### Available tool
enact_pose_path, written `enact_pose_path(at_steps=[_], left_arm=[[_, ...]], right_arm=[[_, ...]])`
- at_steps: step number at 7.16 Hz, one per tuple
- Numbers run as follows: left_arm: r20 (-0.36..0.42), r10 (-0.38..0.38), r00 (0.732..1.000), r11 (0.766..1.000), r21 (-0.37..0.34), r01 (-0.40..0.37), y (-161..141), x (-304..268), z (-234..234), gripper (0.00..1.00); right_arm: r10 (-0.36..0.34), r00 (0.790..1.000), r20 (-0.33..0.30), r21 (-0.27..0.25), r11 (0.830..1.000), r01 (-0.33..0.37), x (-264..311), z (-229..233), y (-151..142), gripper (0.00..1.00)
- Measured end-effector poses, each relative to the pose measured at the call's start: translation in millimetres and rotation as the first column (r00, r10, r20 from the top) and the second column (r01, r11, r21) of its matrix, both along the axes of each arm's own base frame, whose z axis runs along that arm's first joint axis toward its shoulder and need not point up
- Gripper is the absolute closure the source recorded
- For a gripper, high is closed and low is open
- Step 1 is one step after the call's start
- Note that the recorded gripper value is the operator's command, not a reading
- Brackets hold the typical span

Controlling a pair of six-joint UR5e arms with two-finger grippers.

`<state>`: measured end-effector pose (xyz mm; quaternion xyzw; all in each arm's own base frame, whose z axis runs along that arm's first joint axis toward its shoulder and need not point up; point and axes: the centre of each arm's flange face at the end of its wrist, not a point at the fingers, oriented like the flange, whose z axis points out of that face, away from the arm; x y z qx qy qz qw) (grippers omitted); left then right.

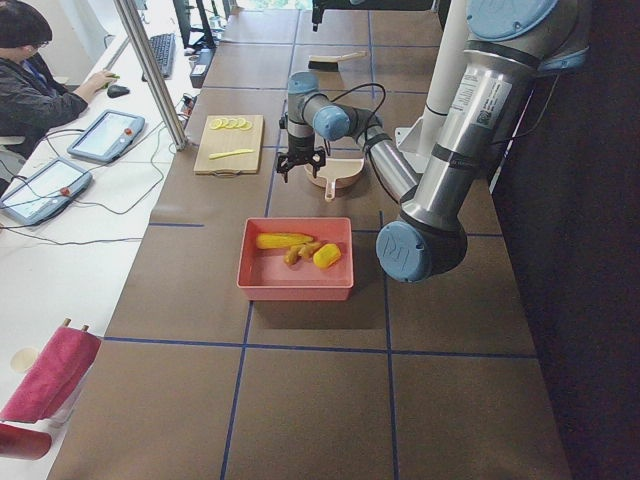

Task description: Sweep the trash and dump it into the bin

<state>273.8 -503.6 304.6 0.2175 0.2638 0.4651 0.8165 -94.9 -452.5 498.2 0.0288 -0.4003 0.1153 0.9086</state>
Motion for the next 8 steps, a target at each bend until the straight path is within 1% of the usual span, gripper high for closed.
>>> enact_pose_path(at_steps=[1,2,3,4,5,6,7,8], left_arm=[[-0.003,-0.076,0.997,0.996,-0.048,0.075,-21,-36,9,0.00],[0.013,-0.154,0.988,0.979,-0.137,0.154,-41,-79,33,0.00],[0.065,-0.217,0.974,0.945,-0.238,0.226,-52,-131,74,0.00],[0.115,-0.260,0.959,0.906,-0.314,0.283,-52,-191,123,0.00],[0.129,-0.299,0.945,0.865,-0.381,0.326,-50,-241,161,0.00],[0.113,-0.331,0.937,0.831,-0.436,0.346,-48,-270,185,0.00],[0.100,-0.351,0.931,0.803,-0.479,0.354,-46,-284,209,0.00],[0.100,-0.363,0.927,0.783,-0.506,0.361,-44,-291,228,0.00]], right_arm=[[0.003,1.000,0.001,0.004,1.000,-0.003,1,-2,-2,0.00],[0.006,1.000,0.001,0.006,1.000,-0.006,3,-2,-3,0.00],[0.010,1.000,0.000,0.010,1.000,-0.010,6,-2,-4,0.00],[0.016,1.000,0.002,0.014,1.000,-0.016,9,-4,-5,0.00],[0.019,1.000,0.003,0.017,1.000,-0.019,10,-5,-7,0.00],[0.024,1.000,0.005,0.024,0.999,-0.024,12,-8,-9,0.00],[0.029,1.000,0.009,0.034,0.999,-0.030,13,-13,-14,0.00],[0.032,0.999,0.011,0.042,0.999,-0.033,14,-16,-17,0.00]])
